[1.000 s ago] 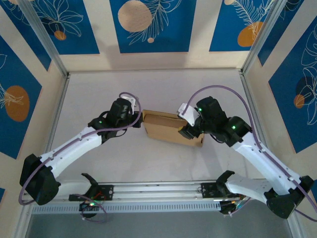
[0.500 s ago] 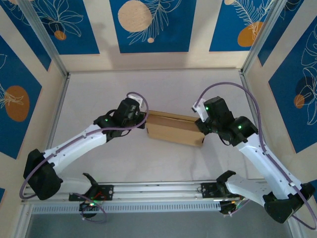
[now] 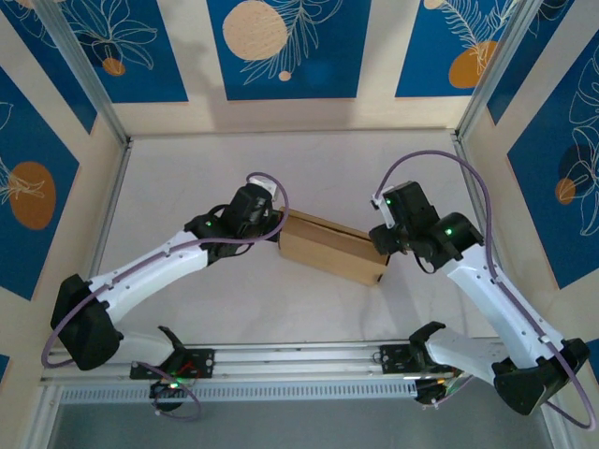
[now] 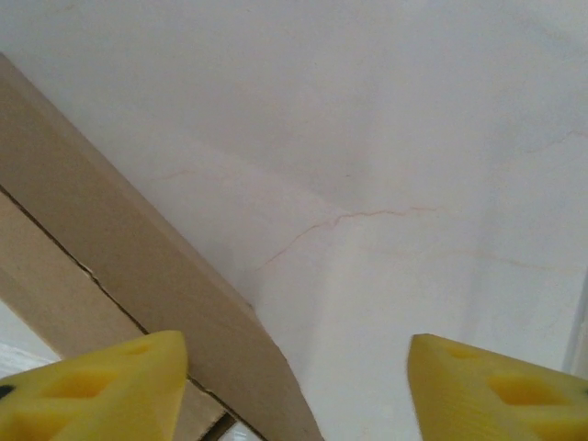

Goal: Fold the paper box

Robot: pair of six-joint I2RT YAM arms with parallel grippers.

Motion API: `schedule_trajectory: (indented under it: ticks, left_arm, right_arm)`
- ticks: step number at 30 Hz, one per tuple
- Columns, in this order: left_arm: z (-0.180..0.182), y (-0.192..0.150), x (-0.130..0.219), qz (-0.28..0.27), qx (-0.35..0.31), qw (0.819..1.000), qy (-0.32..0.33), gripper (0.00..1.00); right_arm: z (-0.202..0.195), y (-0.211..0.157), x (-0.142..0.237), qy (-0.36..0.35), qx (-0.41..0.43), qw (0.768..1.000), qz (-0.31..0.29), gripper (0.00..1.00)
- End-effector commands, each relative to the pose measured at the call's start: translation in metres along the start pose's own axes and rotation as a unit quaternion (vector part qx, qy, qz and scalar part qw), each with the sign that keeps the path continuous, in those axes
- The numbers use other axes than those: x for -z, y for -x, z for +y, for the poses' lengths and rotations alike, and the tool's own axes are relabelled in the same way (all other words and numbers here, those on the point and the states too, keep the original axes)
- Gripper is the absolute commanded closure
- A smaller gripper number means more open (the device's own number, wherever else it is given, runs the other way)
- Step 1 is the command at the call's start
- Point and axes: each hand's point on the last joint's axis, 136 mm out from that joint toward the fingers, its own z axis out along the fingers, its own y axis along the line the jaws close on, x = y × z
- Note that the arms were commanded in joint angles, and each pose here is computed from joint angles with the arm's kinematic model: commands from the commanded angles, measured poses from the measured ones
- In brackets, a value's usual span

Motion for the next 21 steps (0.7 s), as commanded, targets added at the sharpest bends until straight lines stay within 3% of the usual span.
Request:
schedule_trajectory:
  ticks: [1, 4, 9, 15, 21]
  left_arm:
    - [0.008, -0.013, -0.003, 0.023, -0.015, 0.999, 0.023, 1.0]
    - [0.008, -0.014, -0.004, 0.022, -0.016, 0.999, 0.022, 1.0]
    - [0.007, -0.013, -0.004, 0.018, -0.015, 1.0, 0.02, 1.0]
    - [0.006, -0.012, -0.005, 0.019, -0.021, 0.999, 0.017, 1.0]
    - [0.005, -0.011, -0.005, 0.018, -0.024, 0.999, 0.015, 1.0]
  right_arm:
    - [-0.004, -0.025, -0.005, -0.014, 0.011, 0.999, 0.035, 0.27]
    - [-0.001, -0.027, -0.009, -0.008, 0.02, 0.999, 0.038, 0.22]
    - [0.005, -0.031, -0.011, 0.008, 0.021, 0.998, 0.055, 0.34]
    - [0.006, -0.022, 0.005, 0.018, 0.036, 0.998, 0.039, 0.28]
    - [0.002, -0.028, 0.021, 0.022, 0.049, 0.997, 0.052, 0.33]
